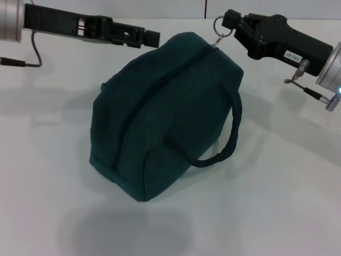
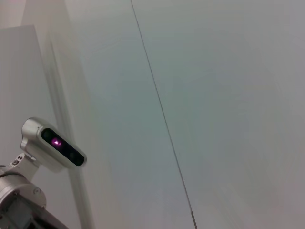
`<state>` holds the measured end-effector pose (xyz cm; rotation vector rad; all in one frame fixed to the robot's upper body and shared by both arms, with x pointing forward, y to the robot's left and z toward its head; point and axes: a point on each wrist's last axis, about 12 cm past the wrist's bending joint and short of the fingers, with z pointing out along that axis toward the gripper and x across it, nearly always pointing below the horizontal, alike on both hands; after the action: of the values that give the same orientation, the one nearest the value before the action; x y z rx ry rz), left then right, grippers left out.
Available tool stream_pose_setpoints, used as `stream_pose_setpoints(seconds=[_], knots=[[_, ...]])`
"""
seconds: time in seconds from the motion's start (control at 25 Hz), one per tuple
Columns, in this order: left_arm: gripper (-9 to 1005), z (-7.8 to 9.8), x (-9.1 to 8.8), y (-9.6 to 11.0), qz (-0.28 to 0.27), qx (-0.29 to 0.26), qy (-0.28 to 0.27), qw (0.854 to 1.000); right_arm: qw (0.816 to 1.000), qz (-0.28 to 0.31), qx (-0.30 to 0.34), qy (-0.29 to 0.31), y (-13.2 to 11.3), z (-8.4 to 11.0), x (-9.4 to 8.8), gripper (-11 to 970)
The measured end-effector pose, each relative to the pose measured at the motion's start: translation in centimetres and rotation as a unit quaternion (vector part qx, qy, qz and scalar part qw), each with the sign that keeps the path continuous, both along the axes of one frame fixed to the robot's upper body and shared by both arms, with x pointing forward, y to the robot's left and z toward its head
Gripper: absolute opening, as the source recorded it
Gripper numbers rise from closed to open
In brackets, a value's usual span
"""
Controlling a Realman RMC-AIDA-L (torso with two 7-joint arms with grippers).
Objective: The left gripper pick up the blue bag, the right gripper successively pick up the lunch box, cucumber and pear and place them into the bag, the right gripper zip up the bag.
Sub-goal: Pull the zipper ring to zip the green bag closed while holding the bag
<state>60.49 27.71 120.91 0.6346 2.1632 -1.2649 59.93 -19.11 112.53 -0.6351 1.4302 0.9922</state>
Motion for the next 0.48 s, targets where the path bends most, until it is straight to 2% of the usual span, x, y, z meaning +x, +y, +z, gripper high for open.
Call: stream_pose_setpoints(seconds=[0.48], knots=[[833,-0.72,0.50,-1.00,0.007,0.023,0.022,0.999,1.000,0.003,0.001,-0.002,0.27,0.10,0.03,9]])
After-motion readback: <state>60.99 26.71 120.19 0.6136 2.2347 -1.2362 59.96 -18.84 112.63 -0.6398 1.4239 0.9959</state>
